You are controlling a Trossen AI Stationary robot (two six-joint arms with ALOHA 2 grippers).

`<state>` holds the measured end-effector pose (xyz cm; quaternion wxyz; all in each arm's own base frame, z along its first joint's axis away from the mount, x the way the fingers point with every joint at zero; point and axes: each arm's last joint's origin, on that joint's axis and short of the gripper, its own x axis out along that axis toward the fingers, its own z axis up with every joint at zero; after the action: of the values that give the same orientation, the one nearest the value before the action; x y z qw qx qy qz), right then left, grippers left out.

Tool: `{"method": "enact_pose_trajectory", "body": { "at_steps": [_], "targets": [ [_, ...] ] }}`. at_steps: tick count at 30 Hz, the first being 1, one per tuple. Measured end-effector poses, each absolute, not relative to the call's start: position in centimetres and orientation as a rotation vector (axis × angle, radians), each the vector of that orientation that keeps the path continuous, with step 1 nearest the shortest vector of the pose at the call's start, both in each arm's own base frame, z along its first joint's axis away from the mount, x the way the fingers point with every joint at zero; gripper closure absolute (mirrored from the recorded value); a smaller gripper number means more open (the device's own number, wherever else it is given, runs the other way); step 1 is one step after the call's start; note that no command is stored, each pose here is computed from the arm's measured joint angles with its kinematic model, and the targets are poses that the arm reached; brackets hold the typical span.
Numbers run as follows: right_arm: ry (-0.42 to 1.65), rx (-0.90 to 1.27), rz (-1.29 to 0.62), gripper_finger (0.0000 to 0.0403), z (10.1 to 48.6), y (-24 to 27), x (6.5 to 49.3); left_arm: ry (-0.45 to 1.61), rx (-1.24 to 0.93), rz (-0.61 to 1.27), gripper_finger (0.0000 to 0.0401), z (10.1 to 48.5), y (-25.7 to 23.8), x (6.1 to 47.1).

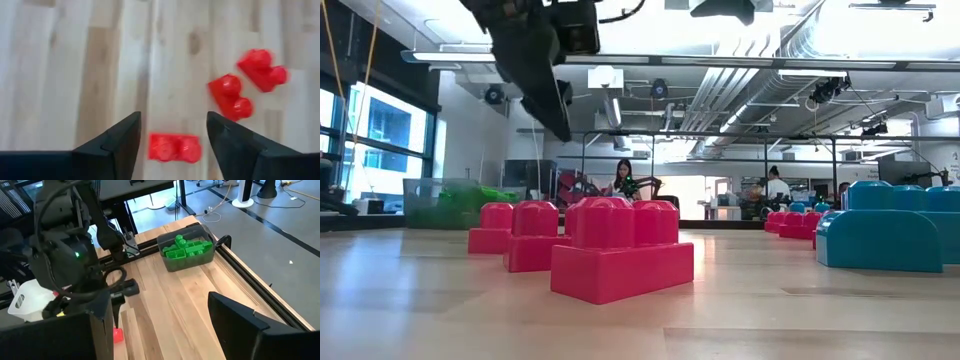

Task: Sort blocks
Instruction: Put the red game piece into the white bin

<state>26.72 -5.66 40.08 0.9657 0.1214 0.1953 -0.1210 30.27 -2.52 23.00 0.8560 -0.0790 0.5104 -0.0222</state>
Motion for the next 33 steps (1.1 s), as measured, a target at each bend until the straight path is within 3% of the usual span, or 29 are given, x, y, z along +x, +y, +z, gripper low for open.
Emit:
{"method": "enact_pose_trajectory", "body": {
  "at_steps": [3, 7, 9, 20, 33],
  "targets": [
    [0.395, 0.246, -0.245, 0.0188, 40.1, -5.7, 26.7, 1.099, -0.159, -0.032, 0.0243, 22.4, -2.5, 30.4],
    [0.395, 0.246, -0.245, 0.0188, 40.1, -5.7, 26.7, 1.076, -0.128, -0.101, 0.0358, 21.8, -3.2, 31.2],
    [0.395, 0.246, -0.245, 0.0188, 40.1, -5.7, 26.7, 1.058, -0.093, -0.157, 0.0388, 21.4, -3.7, 31.6],
    [0.394, 0.252, -0.246, 0.0188, 40.1, -5.7, 26.7, 1.204, 0.06, -0.252, 0.04, 15.8, -4.0, 33.3],
    [0.395, 0.268, -0.249, 0.0188, 40.0, -5.7, 26.8, 1.436, 0.101, -0.263, 0.0401, 14.8, -3.0, 31.4]
  ]
}}
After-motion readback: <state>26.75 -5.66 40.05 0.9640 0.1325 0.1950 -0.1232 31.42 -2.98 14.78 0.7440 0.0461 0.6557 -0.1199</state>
